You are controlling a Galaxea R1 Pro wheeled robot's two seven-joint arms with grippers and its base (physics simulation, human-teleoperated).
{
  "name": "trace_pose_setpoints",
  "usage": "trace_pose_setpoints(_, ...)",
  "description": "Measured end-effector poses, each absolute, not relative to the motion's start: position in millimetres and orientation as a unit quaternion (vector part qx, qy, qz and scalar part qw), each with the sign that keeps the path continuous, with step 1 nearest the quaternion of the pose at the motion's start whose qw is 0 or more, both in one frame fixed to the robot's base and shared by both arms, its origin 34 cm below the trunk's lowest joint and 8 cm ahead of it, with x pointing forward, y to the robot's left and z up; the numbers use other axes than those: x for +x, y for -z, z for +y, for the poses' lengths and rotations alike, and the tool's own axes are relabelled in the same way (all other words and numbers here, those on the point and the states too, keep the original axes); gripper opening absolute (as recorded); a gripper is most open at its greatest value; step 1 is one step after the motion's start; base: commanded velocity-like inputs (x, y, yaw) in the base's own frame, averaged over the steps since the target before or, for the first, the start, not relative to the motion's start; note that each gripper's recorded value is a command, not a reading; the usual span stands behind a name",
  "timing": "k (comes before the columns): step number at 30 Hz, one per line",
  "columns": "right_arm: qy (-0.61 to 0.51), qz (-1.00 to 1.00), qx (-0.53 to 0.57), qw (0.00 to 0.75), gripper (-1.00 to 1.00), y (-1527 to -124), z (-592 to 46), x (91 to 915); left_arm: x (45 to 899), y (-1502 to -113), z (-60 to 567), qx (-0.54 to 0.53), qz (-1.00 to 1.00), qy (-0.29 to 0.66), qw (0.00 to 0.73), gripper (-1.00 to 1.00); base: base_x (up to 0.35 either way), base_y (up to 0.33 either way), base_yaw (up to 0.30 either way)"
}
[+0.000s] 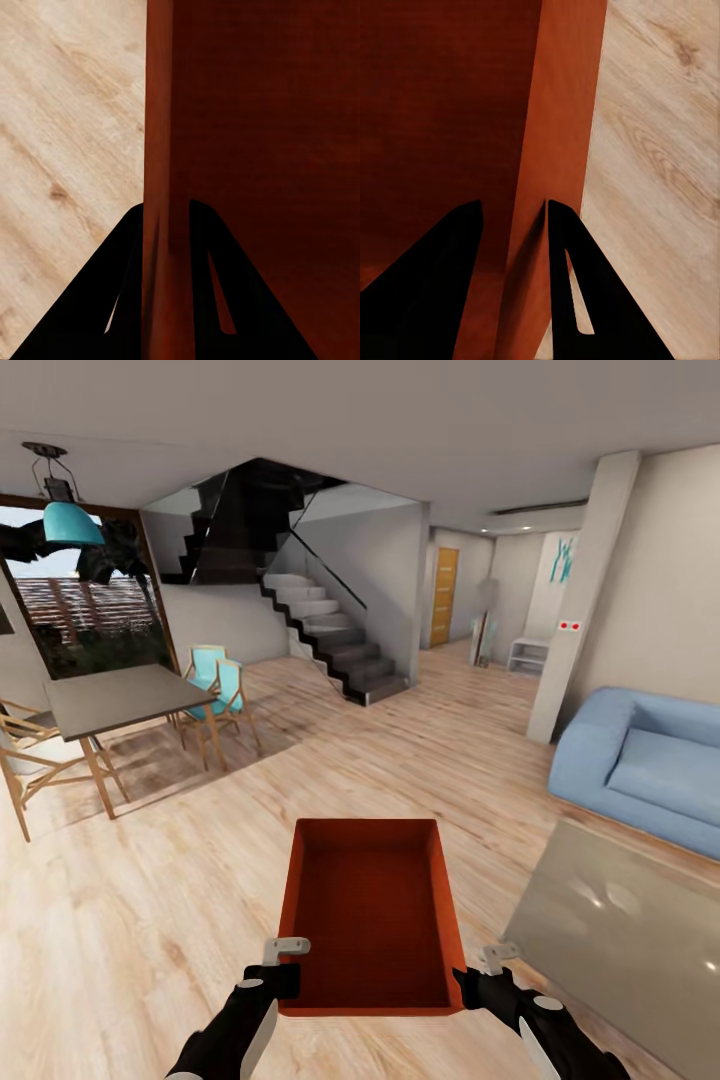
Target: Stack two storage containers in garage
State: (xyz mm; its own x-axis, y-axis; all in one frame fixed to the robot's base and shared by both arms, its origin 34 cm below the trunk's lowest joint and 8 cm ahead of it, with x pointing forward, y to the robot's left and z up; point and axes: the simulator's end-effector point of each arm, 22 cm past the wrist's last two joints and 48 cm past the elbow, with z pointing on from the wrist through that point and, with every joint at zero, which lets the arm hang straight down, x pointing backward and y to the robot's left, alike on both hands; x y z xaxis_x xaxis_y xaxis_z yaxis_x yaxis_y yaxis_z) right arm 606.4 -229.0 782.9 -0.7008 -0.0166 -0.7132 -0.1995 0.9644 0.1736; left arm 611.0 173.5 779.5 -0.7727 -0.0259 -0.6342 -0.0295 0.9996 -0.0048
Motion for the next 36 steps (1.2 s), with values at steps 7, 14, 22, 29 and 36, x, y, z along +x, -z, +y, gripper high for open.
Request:
trace_pose_setpoints(7, -0.12, 0.914, -0.059, 0.383, -1.0, -783.2, -229.1, 606.6, 611.4, -779.9, 173.4, -0.014, 0.941, -0.003, 0.337, -1.0, 0.271, 0.218, 0.0)
trace_pose_setpoints(14, -0.119, 0.914, -0.059, 0.383, -1.0, -782.9, -229.2, 606.9, 611.7, -779.7, 173.3, -0.014, 0.941, -0.003, 0.337, -1.0, 0.108, 0.08, 0.0)
trace_pose_setpoints(22, -0.119, 0.914, -0.059, 0.383, -1.0, -783.3, -229.1, 606.7, 611.5, -780.1, 173.4, -0.014, 0.941, -0.003, 0.338, -1.0, 0.153, 0.001, 0.0)
trace_pose_setpoints(29, -0.119, 0.914, -0.059, 0.384, -1.0, -783.4, -229.4, 606.7, 611.4, -780.2, 173.2, -0.014, 0.941, -0.003, 0.338, -1.0, 0.321, 0.0, 0.0)
trace_pose_setpoints(36, -0.119, 0.914, -0.059, 0.384, -1.0, -783.4, -229.4, 606.7, 611.5, -780.3, 173.2, -0.014, 0.941, -0.004, 0.338, -1.0, 0.328, 0.0, 0.0)
